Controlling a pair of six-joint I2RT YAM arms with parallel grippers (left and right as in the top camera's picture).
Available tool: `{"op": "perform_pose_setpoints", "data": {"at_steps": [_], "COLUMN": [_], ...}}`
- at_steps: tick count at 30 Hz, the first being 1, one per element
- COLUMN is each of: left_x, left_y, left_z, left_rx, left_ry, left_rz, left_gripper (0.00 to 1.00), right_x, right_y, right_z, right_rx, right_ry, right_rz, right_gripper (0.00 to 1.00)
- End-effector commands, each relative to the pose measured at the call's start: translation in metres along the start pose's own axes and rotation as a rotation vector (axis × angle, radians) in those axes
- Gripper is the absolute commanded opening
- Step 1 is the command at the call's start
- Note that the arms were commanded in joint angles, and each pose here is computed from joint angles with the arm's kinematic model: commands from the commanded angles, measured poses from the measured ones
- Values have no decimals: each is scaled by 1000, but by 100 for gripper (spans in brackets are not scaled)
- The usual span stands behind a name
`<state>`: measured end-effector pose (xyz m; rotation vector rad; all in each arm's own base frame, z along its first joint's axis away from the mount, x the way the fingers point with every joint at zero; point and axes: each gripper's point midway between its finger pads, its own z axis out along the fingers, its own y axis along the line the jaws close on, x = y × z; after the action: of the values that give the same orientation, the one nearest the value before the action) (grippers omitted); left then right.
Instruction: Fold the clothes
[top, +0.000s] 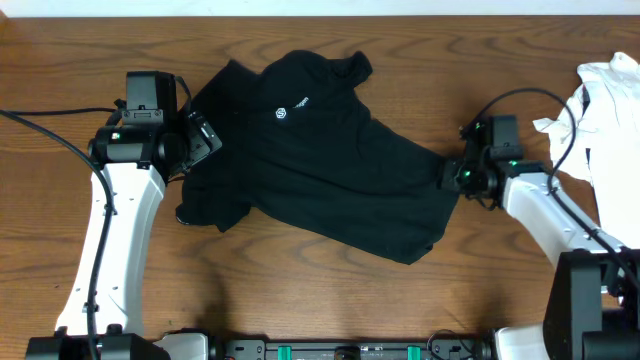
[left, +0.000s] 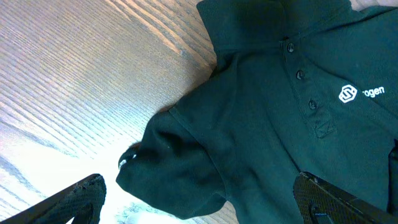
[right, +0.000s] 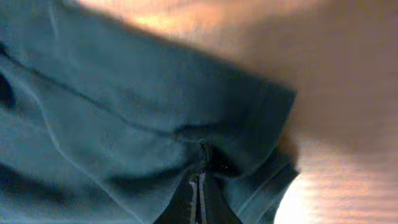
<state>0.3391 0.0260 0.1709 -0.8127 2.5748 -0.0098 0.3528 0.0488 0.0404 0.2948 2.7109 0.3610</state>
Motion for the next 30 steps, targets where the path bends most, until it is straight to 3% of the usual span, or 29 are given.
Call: {"op": "perform_pose_setpoints", "data": {"at_steps": [1,16,30], "left_x": [-1,-1,-1], "left_y": [3,3,3], "left_z": [-2,-2,-2], "left_rx": [-10,-10,-11], "left_ry": [-8,-8,-8], "left_rz": [-12,-12,-12], "left_gripper": [98,98,98], "right_x": [-40,-139,-156], "right_y": [-4,-64,-137], "right_z": [-17,-50,14], "right_rx": [1,205,350], "right_ry": [-100,-498,-542], "right_rz": [-10,-29,-3], "right_gripper": [1,1,1]}}
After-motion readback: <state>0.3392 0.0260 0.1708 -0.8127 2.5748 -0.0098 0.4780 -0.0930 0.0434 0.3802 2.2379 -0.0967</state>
